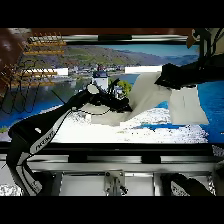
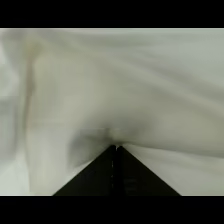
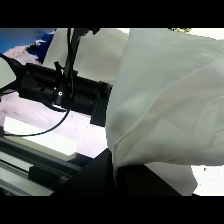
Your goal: Fold the shirts.
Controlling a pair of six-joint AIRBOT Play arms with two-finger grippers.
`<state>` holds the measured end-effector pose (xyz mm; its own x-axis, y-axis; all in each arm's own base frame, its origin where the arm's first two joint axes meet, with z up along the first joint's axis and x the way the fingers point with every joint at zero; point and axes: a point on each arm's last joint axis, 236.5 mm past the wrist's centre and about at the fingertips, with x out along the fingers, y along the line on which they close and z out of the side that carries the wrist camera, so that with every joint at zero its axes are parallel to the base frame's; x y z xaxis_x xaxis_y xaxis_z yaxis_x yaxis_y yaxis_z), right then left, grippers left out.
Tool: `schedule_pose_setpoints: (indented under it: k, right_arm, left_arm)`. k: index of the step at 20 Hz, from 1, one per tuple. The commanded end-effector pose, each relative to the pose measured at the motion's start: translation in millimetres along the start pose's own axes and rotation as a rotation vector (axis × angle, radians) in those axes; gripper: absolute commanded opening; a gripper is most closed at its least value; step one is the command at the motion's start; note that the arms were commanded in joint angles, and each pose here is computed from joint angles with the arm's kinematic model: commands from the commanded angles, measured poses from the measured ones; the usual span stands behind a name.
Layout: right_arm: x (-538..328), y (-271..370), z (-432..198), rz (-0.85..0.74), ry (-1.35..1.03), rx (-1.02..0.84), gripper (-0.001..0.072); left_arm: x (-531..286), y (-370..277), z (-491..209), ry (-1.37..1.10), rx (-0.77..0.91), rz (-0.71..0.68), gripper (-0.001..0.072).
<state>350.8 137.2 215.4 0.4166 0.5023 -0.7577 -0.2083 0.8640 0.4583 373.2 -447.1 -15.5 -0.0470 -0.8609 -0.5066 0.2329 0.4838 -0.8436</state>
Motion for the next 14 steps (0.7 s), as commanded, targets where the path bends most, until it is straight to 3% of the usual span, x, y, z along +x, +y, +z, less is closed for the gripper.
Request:
schedule_pose_setpoints:
  k: [1,3,9,14]
  right_arm:
    - [2.6,-1.5,-4.7,-0.001,0.027,0.009,0.0053]
    - [16.6,-4.0,-0.8,0.004,0.042,0.016,0.0053]
    - [109.7,69.7,25.3,0.145,-0.024,-0.071,0.0053]
    - [229.1,131.3,0.0,0.247,0.019,-0.051,0.0053]
  left_arm:
    - [-29.7,-9.1,5.7,0.007,0.068,-0.027,0.0026]
    - [-81.0,-18.8,18.6,-0.019,0.138,-0.021,0.0025]
    - [-317.6,-30.0,73.8,-0.429,0.309,0.264,0.0026]
    - [-457.1,-47.3,27.0,-0.61,0.285,0.386,0.0027]
